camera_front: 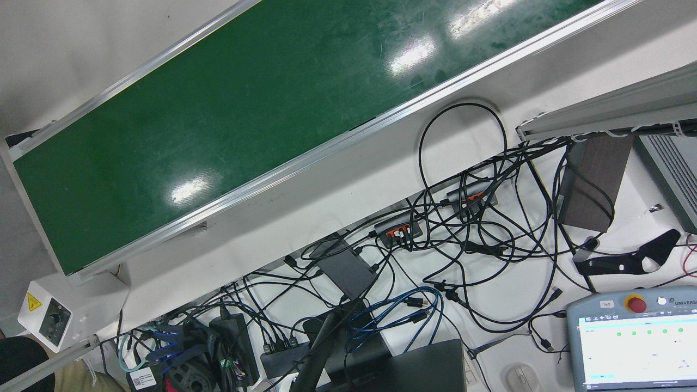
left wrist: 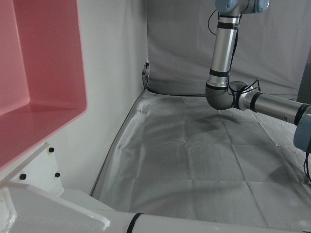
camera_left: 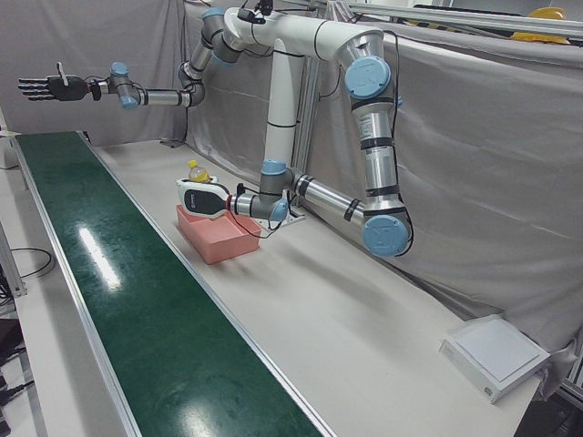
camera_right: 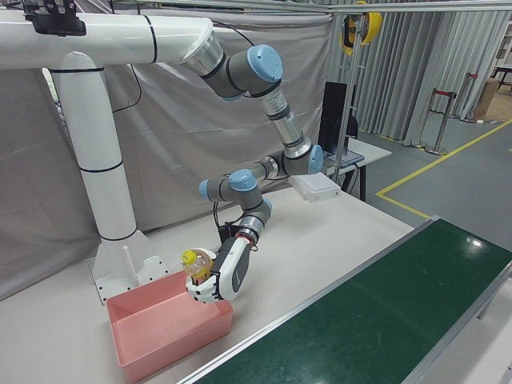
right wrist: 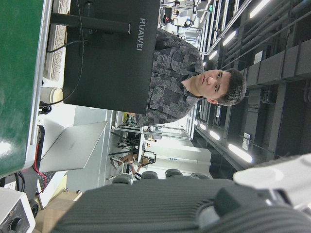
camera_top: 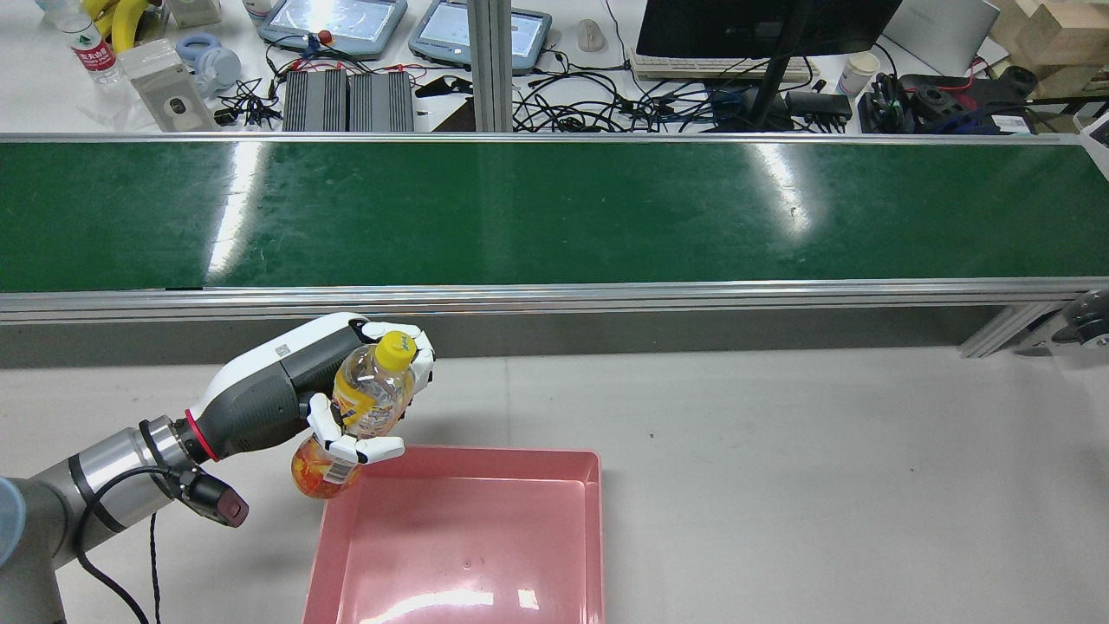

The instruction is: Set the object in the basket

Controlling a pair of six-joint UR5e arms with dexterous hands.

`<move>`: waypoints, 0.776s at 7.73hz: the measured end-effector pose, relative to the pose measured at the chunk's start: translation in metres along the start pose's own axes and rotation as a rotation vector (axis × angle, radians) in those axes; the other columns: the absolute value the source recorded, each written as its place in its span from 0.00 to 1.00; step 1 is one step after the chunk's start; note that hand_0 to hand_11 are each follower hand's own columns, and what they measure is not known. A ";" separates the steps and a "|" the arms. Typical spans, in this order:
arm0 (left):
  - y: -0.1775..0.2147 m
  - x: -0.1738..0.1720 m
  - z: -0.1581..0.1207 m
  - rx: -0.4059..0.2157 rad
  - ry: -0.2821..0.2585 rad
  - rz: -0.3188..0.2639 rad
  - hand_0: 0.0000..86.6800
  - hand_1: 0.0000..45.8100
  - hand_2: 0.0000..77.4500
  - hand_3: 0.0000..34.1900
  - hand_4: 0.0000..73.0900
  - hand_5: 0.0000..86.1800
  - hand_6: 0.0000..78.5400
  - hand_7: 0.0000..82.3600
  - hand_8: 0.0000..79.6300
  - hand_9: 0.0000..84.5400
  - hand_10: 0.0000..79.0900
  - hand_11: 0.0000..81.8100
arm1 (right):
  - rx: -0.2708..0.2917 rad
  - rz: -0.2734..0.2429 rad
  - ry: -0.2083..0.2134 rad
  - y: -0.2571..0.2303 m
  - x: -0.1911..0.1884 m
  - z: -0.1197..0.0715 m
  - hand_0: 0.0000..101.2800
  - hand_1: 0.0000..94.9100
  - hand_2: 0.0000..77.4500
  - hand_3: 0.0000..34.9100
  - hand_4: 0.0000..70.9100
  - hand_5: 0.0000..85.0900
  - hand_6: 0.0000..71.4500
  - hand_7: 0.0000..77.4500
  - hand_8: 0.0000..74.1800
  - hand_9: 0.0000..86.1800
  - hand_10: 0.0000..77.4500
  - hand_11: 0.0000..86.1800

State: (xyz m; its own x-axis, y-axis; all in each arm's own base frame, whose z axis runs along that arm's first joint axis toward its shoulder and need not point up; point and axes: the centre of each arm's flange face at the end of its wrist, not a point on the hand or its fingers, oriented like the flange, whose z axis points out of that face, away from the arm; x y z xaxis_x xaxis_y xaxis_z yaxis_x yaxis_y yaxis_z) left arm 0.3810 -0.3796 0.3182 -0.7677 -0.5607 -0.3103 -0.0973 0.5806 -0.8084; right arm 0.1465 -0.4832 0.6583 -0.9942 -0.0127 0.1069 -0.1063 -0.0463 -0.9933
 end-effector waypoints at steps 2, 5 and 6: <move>0.004 -0.021 -0.007 0.001 -0.033 -0.006 0.72 0.07 0.53 0.00 0.55 0.71 0.71 0.77 0.84 0.86 0.78 0.86 | 0.000 0.000 0.000 0.000 0.000 0.000 0.00 0.00 0.01 0.00 0.00 0.00 0.00 0.01 0.00 0.00 0.00 0.00; 0.010 -0.027 -0.023 -0.007 -0.050 -0.003 0.71 0.12 0.08 0.00 0.52 0.71 0.50 0.64 0.67 0.75 0.77 0.85 | 0.001 0.000 0.000 0.000 0.000 0.000 0.00 0.00 0.01 0.00 0.00 0.00 0.00 0.01 0.00 0.00 0.00 0.00; 0.010 -0.022 -0.041 -0.016 -0.045 -0.006 0.59 0.06 0.00 0.00 0.40 0.60 0.14 0.28 0.33 0.43 0.50 0.67 | 0.002 -0.001 0.000 -0.001 0.000 0.000 0.00 0.00 0.01 0.00 0.00 0.00 0.00 0.01 0.00 0.00 0.00 0.00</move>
State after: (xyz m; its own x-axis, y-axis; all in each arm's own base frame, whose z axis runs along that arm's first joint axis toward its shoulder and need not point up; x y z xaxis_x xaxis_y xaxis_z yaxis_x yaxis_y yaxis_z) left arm 0.3705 -0.3371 0.3371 -0.7380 -0.5898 -0.3279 -0.1119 0.5862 -0.8024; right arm 0.1465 -0.4831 0.6591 -0.9941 -0.0125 0.1075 -0.1067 -0.0479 -0.9931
